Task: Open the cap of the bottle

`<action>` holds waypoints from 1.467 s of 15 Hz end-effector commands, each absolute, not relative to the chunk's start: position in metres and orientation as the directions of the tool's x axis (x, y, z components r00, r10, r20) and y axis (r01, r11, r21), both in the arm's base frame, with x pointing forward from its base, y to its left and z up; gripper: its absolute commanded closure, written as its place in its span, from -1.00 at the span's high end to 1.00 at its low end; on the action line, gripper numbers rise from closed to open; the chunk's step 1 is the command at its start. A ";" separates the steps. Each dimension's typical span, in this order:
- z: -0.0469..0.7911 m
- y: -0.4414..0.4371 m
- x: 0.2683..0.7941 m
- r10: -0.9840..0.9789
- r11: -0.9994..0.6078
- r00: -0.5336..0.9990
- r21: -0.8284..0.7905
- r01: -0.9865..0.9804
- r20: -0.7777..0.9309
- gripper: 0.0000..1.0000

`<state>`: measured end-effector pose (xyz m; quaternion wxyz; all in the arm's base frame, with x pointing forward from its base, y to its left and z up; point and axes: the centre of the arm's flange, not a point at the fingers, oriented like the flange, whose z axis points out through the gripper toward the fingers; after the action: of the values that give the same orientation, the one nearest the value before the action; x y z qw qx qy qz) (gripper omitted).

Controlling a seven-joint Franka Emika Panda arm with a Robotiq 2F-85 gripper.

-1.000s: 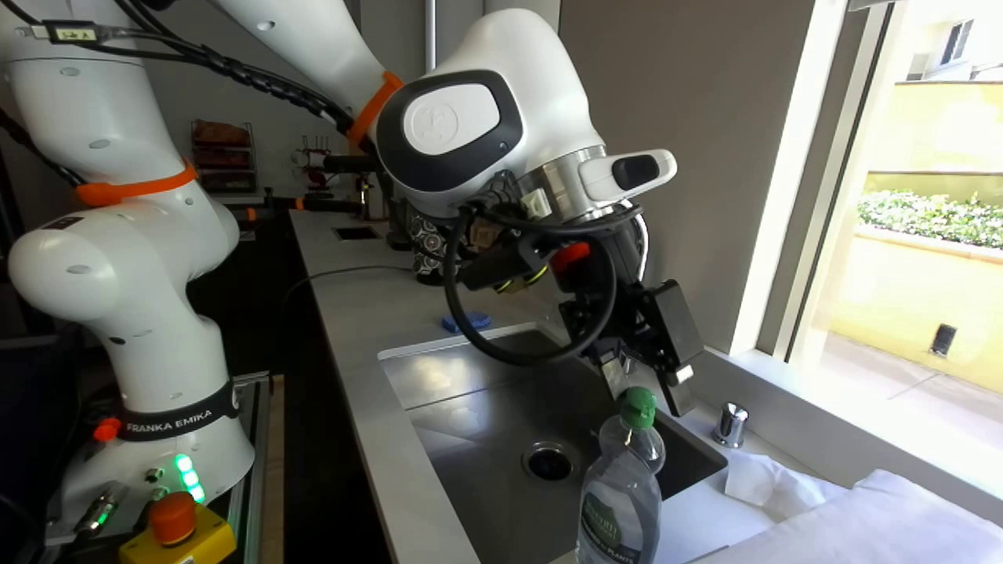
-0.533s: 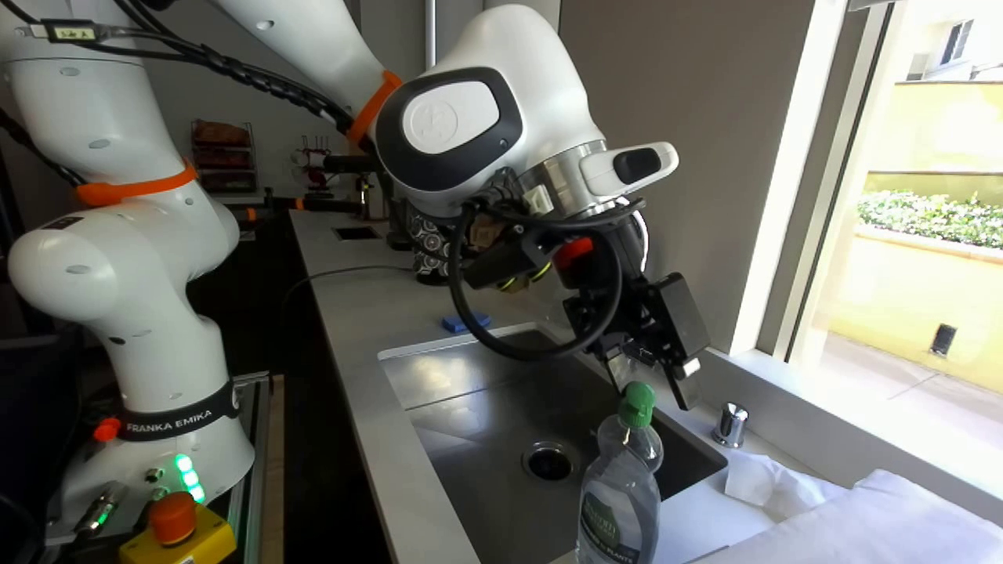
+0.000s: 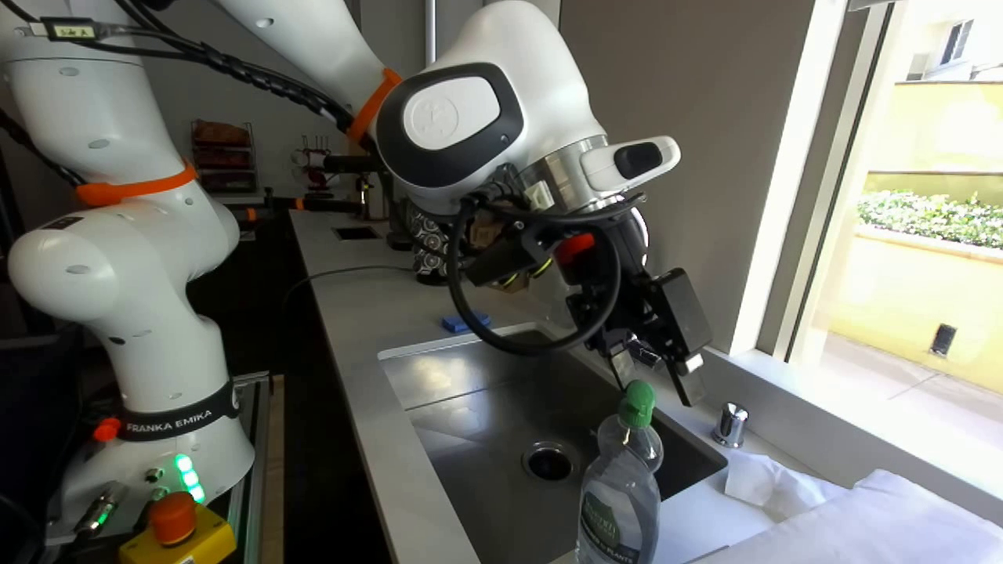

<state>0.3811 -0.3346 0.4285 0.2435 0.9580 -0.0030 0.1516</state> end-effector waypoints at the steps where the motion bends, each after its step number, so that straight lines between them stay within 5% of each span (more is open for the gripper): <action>1: 0.431 -0.331 0.378 0.069 -0.870 0.946 0.483 -0.098 0.316 0.67; 22: 0.439 -0.338 0.366 0.028 -0.875 0.942 0.464 -0.138 0.334 0.66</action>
<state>0.3703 -0.3451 0.4372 0.2482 0.9554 -0.0260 0.1578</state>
